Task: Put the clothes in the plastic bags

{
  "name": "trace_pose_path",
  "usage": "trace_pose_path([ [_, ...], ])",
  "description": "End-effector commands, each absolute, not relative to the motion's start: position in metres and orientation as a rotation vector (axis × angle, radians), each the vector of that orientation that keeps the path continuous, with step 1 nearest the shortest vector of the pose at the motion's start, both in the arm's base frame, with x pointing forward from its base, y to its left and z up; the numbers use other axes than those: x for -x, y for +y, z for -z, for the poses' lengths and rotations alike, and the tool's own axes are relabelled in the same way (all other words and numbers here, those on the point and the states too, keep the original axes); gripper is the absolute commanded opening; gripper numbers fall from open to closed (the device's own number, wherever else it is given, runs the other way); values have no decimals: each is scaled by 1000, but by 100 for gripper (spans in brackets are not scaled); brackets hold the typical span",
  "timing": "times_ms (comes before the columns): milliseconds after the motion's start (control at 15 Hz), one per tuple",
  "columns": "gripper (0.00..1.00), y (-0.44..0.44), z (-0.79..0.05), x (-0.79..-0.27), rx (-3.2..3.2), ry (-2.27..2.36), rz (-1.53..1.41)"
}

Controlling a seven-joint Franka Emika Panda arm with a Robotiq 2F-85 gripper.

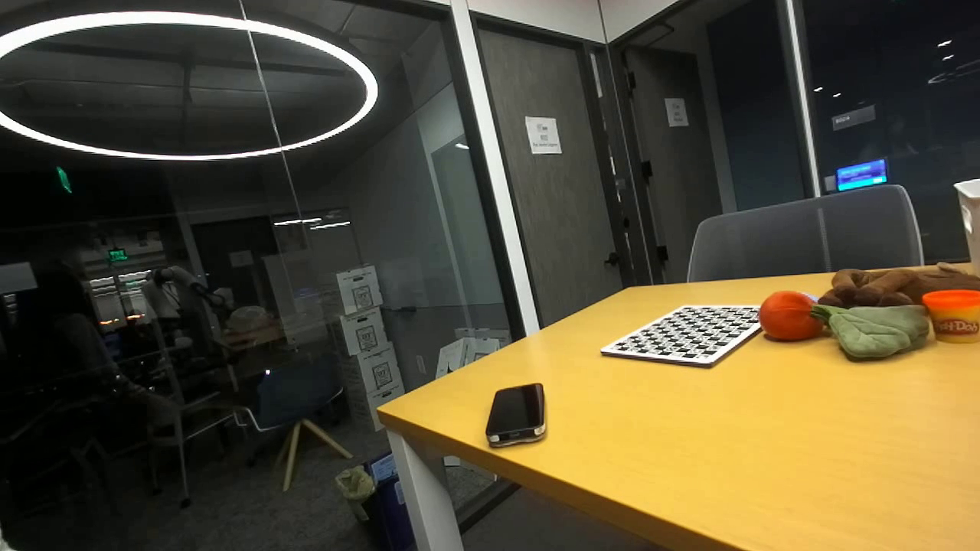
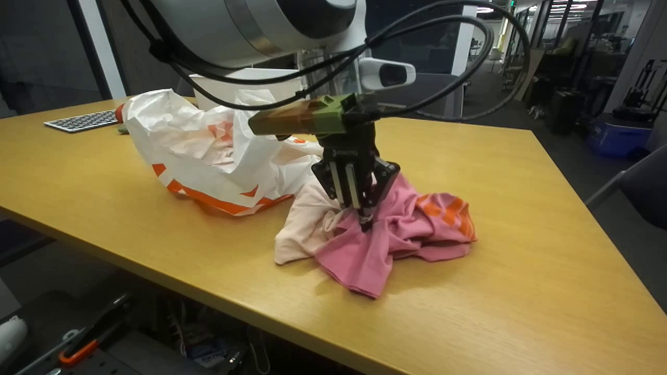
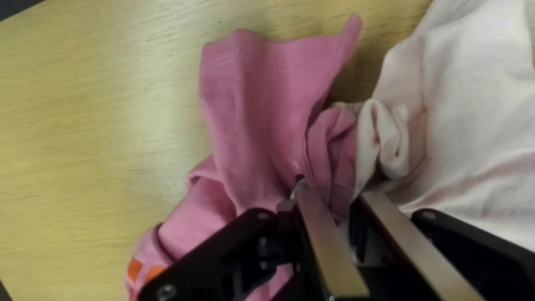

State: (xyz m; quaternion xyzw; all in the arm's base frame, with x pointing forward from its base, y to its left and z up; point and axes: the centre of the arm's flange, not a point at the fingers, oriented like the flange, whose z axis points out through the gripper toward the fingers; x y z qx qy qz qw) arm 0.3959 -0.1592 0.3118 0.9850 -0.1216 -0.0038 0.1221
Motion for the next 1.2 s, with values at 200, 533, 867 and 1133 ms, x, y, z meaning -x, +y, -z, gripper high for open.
trace_pose_path([
  [200,14,-151,-421,-361,-2704,-457,-195],
  [533,14,-130,-512,-335,-2574,-516,-389],
  [867,14,-136,-582,-336,-2472,-547,-542],
  [1133,14,-134,-638,-335,-2379,-543,-692],
])
